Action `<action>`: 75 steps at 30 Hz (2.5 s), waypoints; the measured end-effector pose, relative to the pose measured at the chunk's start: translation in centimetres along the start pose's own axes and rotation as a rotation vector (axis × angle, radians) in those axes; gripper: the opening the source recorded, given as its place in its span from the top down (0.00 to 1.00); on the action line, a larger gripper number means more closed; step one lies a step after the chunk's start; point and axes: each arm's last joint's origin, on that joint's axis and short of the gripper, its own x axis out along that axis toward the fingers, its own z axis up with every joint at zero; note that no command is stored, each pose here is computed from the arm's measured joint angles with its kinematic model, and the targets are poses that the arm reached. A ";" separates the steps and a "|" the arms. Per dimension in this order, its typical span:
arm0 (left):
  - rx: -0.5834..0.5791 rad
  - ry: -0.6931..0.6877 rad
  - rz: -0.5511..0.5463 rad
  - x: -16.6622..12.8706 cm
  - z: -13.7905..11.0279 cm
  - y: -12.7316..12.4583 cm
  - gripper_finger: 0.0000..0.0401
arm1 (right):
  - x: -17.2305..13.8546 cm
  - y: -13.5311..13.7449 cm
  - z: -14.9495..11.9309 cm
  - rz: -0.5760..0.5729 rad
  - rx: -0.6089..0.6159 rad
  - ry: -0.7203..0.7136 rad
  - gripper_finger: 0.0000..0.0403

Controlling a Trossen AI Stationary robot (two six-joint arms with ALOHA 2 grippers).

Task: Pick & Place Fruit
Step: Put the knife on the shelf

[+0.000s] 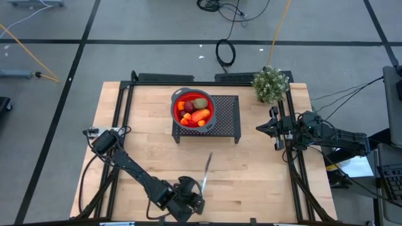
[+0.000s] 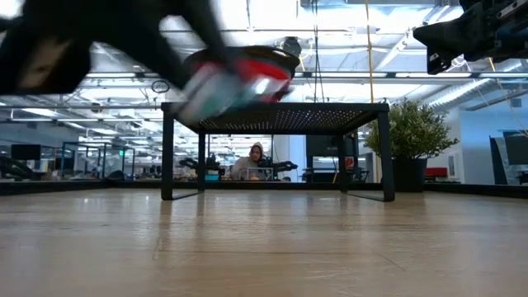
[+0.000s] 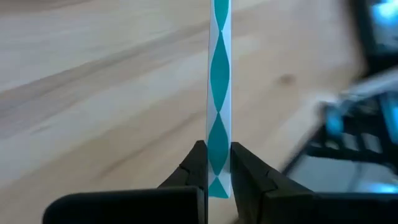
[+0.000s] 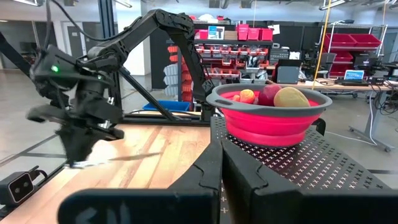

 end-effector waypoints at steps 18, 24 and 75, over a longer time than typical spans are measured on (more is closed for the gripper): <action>0.324 -0.230 -0.584 -0.4 4.3 -6.6 0.89 | 0.0 0.1 0.2 0.034 0.150 -0.013 1.00; 0.432 -0.235 -0.766 -0.4 6.8 -7.9 0.91 | 0.0 0.4 0.2 0.145 0.197 0.000 1.00; 0.538 -0.630 -0.421 -2.1 17.6 -7.4 0.87 | 0.6 0.5 1.2 0.233 0.370 -0.063 0.97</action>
